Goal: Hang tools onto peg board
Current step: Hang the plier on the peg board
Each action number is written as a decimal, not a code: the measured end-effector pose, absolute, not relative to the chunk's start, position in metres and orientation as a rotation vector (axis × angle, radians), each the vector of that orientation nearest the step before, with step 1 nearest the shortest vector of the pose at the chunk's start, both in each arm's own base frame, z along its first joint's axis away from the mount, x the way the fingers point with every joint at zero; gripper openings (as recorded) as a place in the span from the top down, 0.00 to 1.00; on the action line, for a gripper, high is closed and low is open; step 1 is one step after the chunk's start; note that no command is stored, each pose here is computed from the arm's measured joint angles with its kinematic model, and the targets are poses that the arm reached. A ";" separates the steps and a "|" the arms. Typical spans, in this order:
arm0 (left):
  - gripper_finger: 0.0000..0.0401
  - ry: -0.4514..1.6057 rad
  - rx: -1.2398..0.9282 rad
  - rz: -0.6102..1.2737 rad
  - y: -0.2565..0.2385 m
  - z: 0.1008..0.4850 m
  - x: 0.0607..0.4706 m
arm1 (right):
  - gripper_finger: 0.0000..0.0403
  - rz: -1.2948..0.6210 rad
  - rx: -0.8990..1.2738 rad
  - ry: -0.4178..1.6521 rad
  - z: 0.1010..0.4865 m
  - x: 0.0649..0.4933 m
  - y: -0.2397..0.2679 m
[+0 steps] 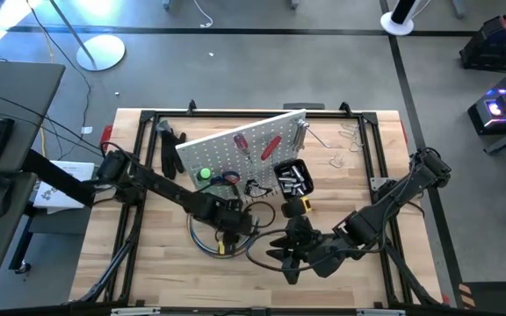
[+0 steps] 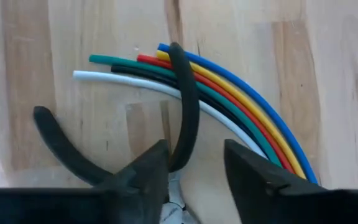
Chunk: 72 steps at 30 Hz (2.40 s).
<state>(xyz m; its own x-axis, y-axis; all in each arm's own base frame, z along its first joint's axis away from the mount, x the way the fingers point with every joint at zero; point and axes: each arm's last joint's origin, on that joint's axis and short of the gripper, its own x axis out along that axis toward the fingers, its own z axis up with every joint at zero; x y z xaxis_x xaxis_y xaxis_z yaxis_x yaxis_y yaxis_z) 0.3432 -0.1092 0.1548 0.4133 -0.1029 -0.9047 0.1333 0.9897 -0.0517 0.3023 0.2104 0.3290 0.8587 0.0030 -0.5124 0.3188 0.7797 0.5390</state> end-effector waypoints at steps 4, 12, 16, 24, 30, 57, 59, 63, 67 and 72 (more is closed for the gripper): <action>0.53 1.149 0.028 -0.157 -0.109 0.154 0.343 | 0.68 -0.179 0.660 0.519 0.329 0.302 0.210; 0.47 1.201 0.059 -0.129 -0.106 0.137 0.345 | 0.68 -0.188 0.659 0.513 0.329 0.303 0.209; 0.53 1.252 0.058 -0.125 -0.105 0.122 0.346 | 0.68 -0.190 0.663 0.510 0.329 0.304 0.209; 0.95 1.265 0.129 -0.140 -0.119 0.121 0.342 | 0.68 -0.190 0.664 0.508 0.329 0.304 0.208; 0.96 1.255 0.129 -0.175 -0.133 0.139 0.338 | 0.68 -0.194 0.660 0.512 0.329 0.304 0.207; 1.00 1.220 0.123 -0.215 -0.140 0.175 0.321 | 0.68 -0.187 0.616 0.513 0.329 0.305 0.206; 1.00 1.185 0.110 -0.234 -0.147 0.176 0.322 | 0.68 -0.186 0.605 0.513 0.329 0.306 0.205; 1.00 1.120 0.036 -0.227 -0.157 0.181 0.325 | 0.68 -0.192 0.596 0.511 0.329 0.308 0.202; 1.00 1.160 0.040 -0.211 -0.158 0.187 0.324 | 0.68 -0.191 0.581 0.512 0.329 0.308 0.201; 1.00 1.233 0.049 -0.232 -0.162 0.203 0.322 | 0.68 -0.196 0.578 0.516 0.328 0.309 0.200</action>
<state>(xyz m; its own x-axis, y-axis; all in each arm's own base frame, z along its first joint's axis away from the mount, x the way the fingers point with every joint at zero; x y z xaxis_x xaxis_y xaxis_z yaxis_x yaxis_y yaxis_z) 0.3217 -0.1618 0.2029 0.3114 -0.1488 -0.9386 0.2020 0.9754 -0.0877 0.3088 0.1997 0.3284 0.8555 -0.0338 -0.5168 0.3169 0.8235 0.4706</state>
